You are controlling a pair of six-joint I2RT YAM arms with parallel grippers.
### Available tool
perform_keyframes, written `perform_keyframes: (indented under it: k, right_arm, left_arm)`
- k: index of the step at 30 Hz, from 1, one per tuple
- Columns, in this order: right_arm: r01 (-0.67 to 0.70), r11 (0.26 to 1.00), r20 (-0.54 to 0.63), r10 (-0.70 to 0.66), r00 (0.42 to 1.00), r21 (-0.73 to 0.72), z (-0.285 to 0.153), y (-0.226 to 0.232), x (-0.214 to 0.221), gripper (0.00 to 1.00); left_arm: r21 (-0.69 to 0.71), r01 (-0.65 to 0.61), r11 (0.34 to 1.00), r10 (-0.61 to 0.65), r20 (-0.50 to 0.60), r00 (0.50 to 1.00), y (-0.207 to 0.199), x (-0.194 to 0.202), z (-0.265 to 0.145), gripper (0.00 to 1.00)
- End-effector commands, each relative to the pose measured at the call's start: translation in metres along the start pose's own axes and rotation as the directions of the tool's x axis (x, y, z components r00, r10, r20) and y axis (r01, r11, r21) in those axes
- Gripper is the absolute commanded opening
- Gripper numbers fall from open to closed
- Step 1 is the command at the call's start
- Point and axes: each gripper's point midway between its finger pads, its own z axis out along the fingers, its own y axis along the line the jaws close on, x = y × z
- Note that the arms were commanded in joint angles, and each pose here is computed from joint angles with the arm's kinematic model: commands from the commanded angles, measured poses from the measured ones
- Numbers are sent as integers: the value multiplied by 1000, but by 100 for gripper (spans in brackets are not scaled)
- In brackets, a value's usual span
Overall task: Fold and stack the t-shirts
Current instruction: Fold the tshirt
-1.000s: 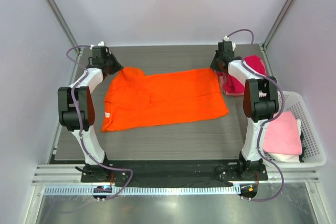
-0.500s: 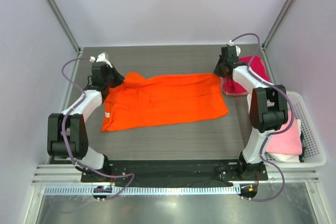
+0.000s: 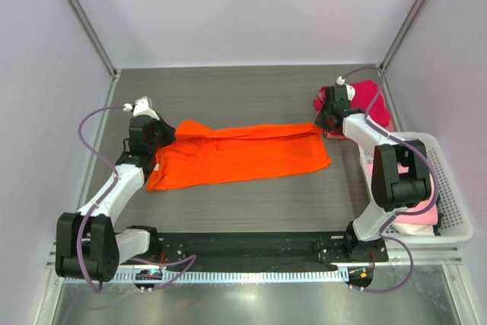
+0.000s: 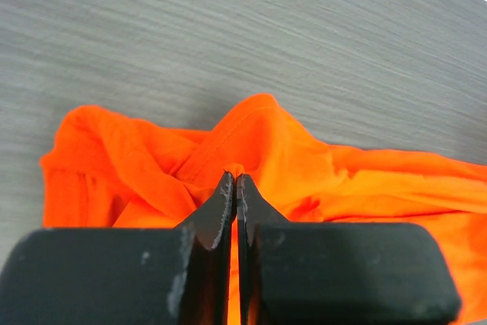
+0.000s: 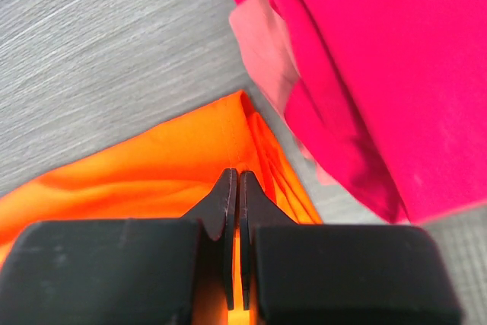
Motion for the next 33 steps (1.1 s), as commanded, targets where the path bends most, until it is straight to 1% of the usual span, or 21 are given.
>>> perform_keyframes:
  k: [1,2,7,11,13,14,15,16,17,18,20,21,23,24,26,27,28,29,30,31,33]
  right_arm:
    - [-43,999,120,46,992,-27,-21,3,-22,1]
    - [-53,998,135,57,989,-33,-27,2,-24,1]
    - [-87,996,139,89,986,-22,-31,-12,-4,1]
    - [-137,991,161,137,977,-15,-33,-24,10,2]
    - [-161,987,171,161,972,-16,-34,-29,17,8]
    - [-194,981,201,195,960,-26,-40,-33,17,23]
    - [-195,981,202,195,960,-23,-38,-36,22,23]
    - [-206,977,239,215,947,-59,-47,-32,14,28]
    - [-216,973,257,230,939,-81,-51,-31,12,44]
    - [-216,969,281,242,929,-121,-54,-29,13,51]
    - [-191,957,312,254,916,-217,-68,-14,6,61]
    - [-163,948,321,249,914,-273,-73,1,5,61]
    - [-103,934,282,207,937,-343,-76,28,14,59]
    - [-59,923,287,178,941,-380,-82,48,8,59]
    - [29,883,198,73,977,-468,-79,94,38,58]
    - [53,854,194,56,979,-517,-83,118,34,57]
    - [87,798,151,5,988,-596,-92,147,51,56]
    - [88,751,67,-59,996,-654,-85,166,76,56]
    - [109,690,81,-73,994,-716,-95,194,71,55]
    - [125,638,61,-121,991,-760,-104,216,86,54]
    - [129,560,25,-189,982,-818,-104,252,103,54]
  left_arm:
    - [-32,16,999,-14,78,997,6,-11,-14,0]
    - [-30,26,999,-23,89,996,5,-13,-20,0]
    - [-12,67,998,-66,76,995,7,2,-37,0]
    - [-29,121,992,-120,50,992,16,22,-50,0]
    - [-18,159,987,-159,24,987,18,39,-60,0]
    - [21,196,980,-197,9,980,15,51,-70,2]
    - [21,197,980,-197,9,980,15,51,-70,5]
    - [78,212,974,-212,-1,977,7,55,-79,10]
    - [74,247,966,-245,-37,969,6,64,-84,17]
    - [98,260,961,-257,-47,965,2,66,-88,35]
    - [115,281,953,-276,-59,959,-1,68,-100,51]
    - [106,284,953,-279,-54,959,0,66,-103,63]
    - [90,284,955,-282,-28,959,0,56,-109,71]
    - [73,292,954,-291,-24,956,1,53,-109,76]
    - [31,303,952,-303,-13,953,3,41,-108,81]
    - [-20,301,953,-301,-65,951,7,49,-98,82]
    - [-26,297,955,-298,-69,952,2,37,-94,82]
    - [-54,292,955,-296,-104,950,3,40,-89,83]
    - [-129,278,952,-298,-186,936,10,56,-72,83]
    - [-130,271,954,-293,-193,937,5,45,-65,83]
    - [-195,277,941,-322,-267,908,9,54,-42,83]
